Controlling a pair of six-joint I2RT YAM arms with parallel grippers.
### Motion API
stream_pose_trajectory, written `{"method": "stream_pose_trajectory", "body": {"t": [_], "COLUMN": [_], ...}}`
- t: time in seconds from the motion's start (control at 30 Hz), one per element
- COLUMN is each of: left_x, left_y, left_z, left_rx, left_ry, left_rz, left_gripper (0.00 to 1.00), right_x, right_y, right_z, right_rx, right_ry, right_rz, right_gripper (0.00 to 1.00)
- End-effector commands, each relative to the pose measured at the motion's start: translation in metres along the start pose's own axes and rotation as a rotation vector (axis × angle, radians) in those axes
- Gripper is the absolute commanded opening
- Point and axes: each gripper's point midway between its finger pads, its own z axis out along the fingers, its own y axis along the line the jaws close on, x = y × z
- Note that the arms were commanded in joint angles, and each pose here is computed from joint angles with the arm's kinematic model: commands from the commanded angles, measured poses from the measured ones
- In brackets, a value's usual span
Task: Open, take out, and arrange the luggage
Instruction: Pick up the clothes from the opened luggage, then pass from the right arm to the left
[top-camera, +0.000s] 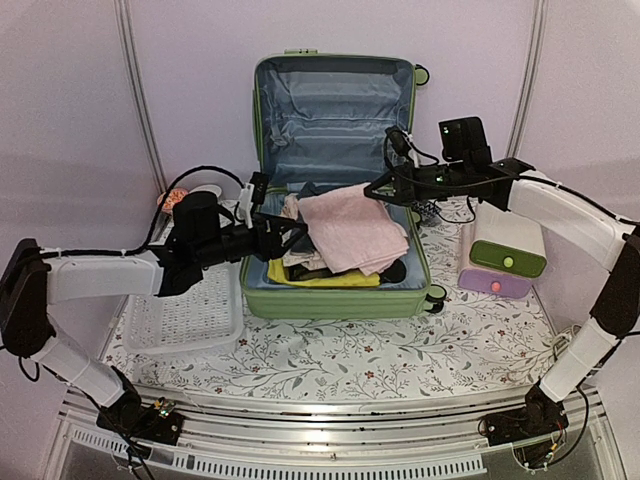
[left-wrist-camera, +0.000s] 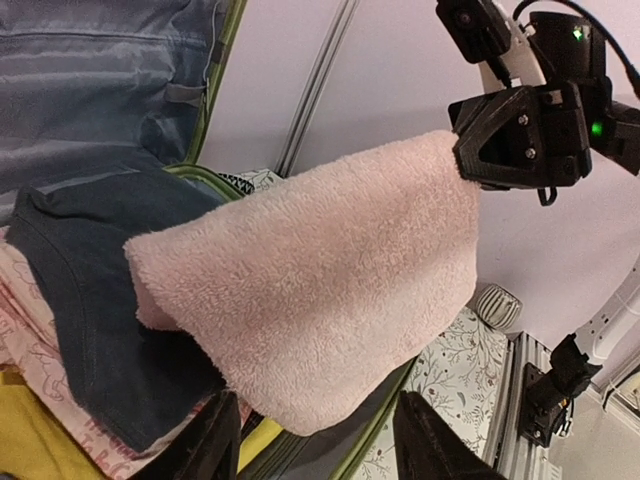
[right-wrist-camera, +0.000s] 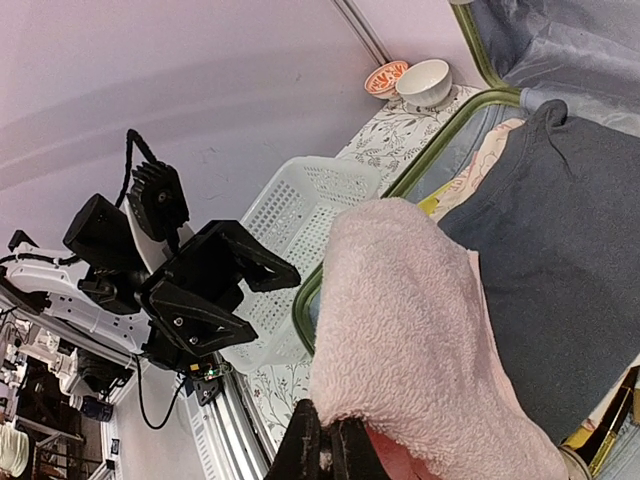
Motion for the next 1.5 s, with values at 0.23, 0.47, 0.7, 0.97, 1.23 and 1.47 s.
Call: {"method": "stream_pose_trajectory", "body": {"t": [0.23,0.47,0.7,0.97,1.23,1.47], "left_x": [-0.047,-0.033,-0.01,0.02,0.033,0.043], "left_y": [-0.049,-0.094,-0.133,-0.154,-0.168,-0.153], "left_z": [-0.059,-0.06,-0.038,-0.024,-0.011,0.002], "left_rx": [-0.03,-0.011,-0.091,-0.128,-0.168,-0.3], "left_ry": [-0.046,-0.039,-0.046,-0.034,-0.064,-0.075], "left_rz": [0.116,0.138,0.23,0.257,0.259,0.221], "left_gripper": [0.55,0.56,0.62,0.67,0.77,0.8], "right_x": [-0.027,-0.012,0.004,0.017,0.024,0.026], "right_y": [0.074,0.066,0.045,0.043,0.042,0.048], "right_z": [-0.05,-0.06,-0.047,-0.025,-0.004,0.009], "right_rx": [-0.078,0.038,0.125,0.24,0.223,0.226], "right_ry": [-0.147,-0.222,-0.309,-0.375,-0.384,-0.374], "right_rz": [0.023,0.165,0.394,0.527,0.642,0.651], "right_gripper": [0.03,0.03,0.03,0.03,0.03,0.02]}}
